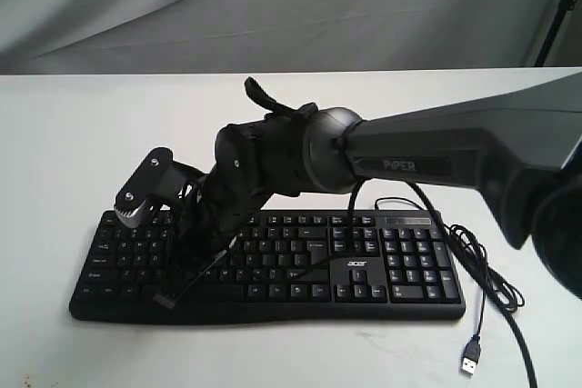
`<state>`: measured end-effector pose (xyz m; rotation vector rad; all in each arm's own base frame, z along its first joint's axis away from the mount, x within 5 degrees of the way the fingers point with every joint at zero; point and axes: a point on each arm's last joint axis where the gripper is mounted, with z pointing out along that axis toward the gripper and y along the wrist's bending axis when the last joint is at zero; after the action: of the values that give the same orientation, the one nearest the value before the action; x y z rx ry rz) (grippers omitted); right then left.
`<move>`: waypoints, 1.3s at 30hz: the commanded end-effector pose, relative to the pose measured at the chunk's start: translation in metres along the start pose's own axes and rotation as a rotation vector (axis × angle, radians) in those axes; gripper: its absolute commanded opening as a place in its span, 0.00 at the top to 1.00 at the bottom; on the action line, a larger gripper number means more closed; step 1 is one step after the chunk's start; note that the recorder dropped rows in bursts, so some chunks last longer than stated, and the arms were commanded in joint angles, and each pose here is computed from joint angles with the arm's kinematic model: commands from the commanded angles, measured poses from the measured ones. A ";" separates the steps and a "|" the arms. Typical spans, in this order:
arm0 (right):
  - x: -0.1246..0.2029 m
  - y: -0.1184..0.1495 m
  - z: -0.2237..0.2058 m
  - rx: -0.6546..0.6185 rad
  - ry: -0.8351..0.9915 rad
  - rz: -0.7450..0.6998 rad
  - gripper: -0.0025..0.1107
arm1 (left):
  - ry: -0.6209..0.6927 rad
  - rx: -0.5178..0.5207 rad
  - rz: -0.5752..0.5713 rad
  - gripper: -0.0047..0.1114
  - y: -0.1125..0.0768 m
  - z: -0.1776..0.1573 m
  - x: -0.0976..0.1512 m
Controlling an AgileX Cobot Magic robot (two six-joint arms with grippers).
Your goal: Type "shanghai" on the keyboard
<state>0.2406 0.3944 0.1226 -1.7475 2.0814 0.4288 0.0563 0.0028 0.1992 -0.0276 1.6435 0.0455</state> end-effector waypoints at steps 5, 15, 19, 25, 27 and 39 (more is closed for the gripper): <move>0.000 -0.001 0.002 -0.003 -0.001 -0.001 0.98 | -0.007 0.007 -0.002 0.96 0.000 0.000 0.000; -0.011 -0.004 -0.029 0.053 -0.018 -0.022 0.98 | -0.007 0.007 -0.002 0.96 0.000 0.000 0.000; -0.007 -0.005 -0.029 0.049 0.020 0.001 0.98 | -0.007 0.007 -0.002 0.96 0.000 0.000 0.000; 0.005 -0.005 -0.022 0.050 0.026 0.031 0.98 | -0.007 0.007 -0.002 0.96 0.000 0.000 0.000; 0.006 -0.005 -0.021 0.054 0.019 0.034 0.98 | -0.007 0.007 -0.002 0.96 0.000 0.000 0.000; 0.004 -0.007 -0.021 0.070 -0.009 0.022 0.98 | -0.007 0.007 -0.002 0.96 0.000 0.000 0.000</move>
<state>0.2429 0.3806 0.1354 -1.6946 2.1088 0.3629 0.0563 0.0028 0.1992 -0.0276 1.6435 0.0455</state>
